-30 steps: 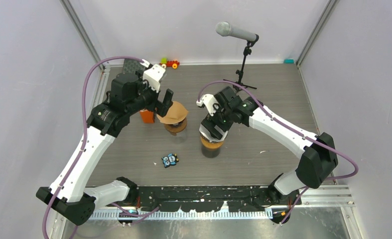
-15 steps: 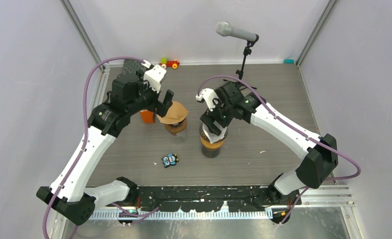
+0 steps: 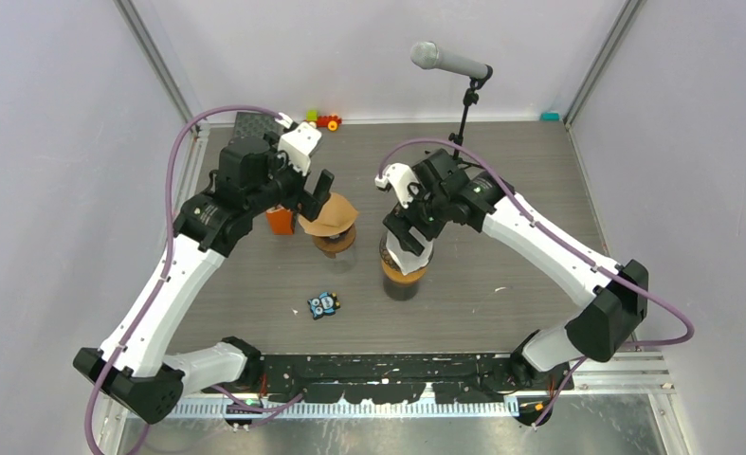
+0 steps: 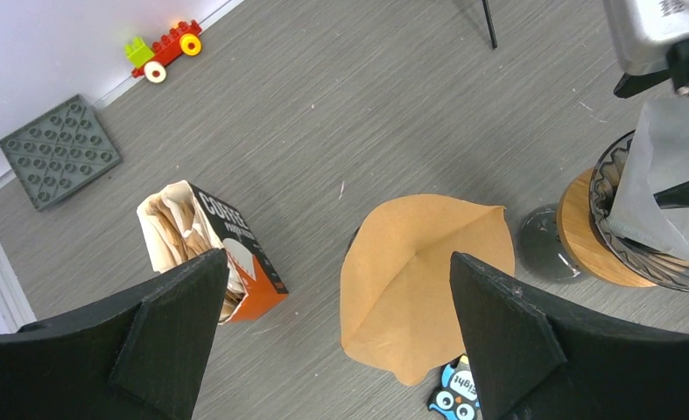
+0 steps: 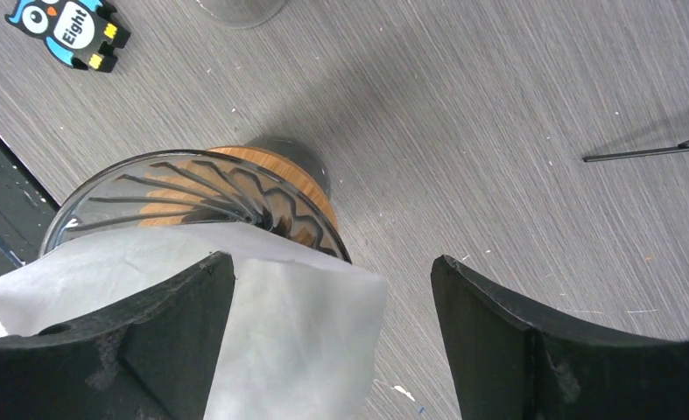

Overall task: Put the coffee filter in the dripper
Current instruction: Adjust the coffee filter in the coffee dripper.

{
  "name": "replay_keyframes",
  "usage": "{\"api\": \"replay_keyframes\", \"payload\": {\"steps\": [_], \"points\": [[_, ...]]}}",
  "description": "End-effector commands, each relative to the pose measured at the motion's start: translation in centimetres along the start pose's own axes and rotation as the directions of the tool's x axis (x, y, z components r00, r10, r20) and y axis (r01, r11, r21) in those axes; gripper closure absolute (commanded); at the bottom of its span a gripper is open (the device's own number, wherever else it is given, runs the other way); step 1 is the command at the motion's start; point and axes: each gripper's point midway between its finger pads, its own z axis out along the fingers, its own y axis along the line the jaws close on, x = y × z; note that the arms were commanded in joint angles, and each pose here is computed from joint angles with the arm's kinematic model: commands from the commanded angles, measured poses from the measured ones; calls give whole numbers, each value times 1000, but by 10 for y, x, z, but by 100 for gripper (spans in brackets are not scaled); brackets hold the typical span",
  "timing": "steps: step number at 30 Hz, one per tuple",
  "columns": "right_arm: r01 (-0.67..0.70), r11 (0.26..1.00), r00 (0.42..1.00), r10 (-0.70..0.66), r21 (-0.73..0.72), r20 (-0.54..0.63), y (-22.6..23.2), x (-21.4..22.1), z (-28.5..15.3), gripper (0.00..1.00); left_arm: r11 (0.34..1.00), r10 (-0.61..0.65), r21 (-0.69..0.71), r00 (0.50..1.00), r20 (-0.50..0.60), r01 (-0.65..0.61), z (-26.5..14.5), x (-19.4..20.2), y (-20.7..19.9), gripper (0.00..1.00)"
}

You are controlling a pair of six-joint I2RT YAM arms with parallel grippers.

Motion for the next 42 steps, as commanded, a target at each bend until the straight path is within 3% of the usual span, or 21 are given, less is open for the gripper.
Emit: {"api": "replay_keyframes", "payload": {"steps": [1, 10, 14, 18, 27, 33, 42], "points": [[20, 1000, 994, -22, 21, 104, 1, -24, -36, 13, 999, 15, 35, 997, 69, -17, 1, -17, -4, 0], [38, 998, 986, -44, 40, 161, 2, -31, -65, 13, 965, 29, 258, 995, 94, -53, -2, -18, -43, 0], [34, 998, 985, -41, 44, 170, -2, -30, -70, 14, 859, 98, 492, 989, 112, -140, -22, -16, -89, 1], [-12, 1000, 981, 13, -8, 192, -5, -33, -73, 14, 753, 200, 597, 961, 193, -277, -44, -15, -124, 5], [-63, 986, 978, 92, -154, 187, -8, -37, -75, 16, 518, 341, 735, 894, 290, -436, -58, 0, -190, 19], [-71, 979, 982, 102, -191, 159, -8, -36, -67, 16, 395, 460, 758, 826, 326, -519, -48, 11, -228, 21], [-93, 972, 987, 119, -216, 112, -12, -32, -49, 17, 325, 618, 734, 721, 313, -597, -5, 29, -248, 22]]}}
